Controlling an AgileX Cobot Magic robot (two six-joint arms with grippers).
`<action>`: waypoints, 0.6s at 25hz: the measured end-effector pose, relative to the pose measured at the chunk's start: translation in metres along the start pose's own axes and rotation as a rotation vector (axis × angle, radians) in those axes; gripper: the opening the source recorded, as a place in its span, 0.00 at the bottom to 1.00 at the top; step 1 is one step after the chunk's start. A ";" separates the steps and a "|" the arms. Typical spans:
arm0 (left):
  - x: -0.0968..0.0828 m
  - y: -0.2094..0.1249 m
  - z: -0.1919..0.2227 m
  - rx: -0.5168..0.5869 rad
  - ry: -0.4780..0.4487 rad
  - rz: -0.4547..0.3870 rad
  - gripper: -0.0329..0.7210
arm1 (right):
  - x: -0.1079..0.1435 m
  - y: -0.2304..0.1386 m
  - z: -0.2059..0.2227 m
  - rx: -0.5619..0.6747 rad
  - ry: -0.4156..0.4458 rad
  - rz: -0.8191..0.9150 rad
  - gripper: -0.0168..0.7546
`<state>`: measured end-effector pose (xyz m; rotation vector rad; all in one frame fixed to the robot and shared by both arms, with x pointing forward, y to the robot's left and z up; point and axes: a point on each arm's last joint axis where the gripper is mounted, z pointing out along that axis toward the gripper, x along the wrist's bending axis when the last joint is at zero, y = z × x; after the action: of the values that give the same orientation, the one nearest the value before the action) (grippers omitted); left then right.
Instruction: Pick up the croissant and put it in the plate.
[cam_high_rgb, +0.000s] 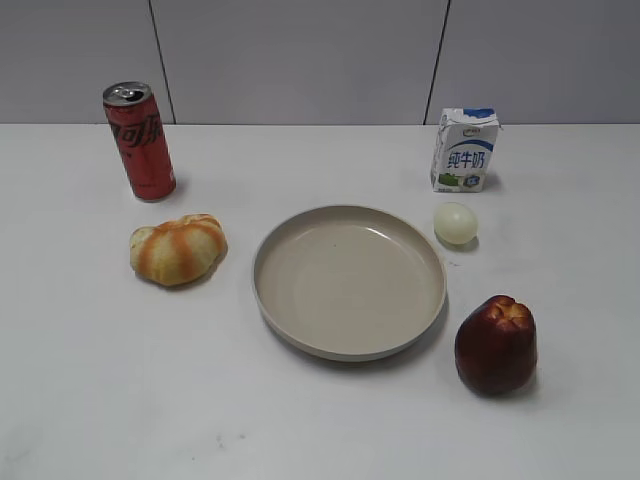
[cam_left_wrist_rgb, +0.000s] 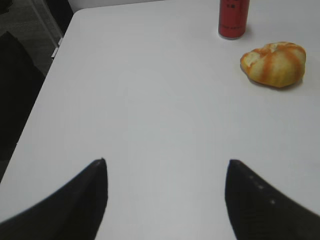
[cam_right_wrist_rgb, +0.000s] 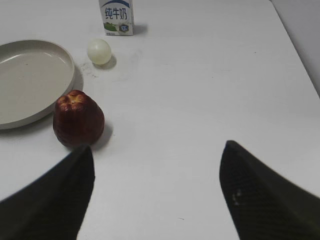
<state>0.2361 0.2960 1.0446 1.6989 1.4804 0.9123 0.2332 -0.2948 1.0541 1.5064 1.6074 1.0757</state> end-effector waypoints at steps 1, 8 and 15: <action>0.000 0.000 0.000 0.000 0.000 0.000 0.78 | 0.000 0.000 0.000 0.000 0.000 0.000 0.78; 0.000 0.000 0.000 -0.001 0.002 0.001 0.78 | 0.000 0.000 0.000 0.000 0.000 0.000 0.78; 0.003 0.017 0.007 -0.003 0.004 -0.002 0.78 | 0.000 0.000 0.000 0.000 0.000 0.000 0.78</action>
<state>0.2513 0.2964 1.0559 1.6942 1.4825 0.9166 0.2332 -0.2948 1.0541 1.5064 1.6074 1.0757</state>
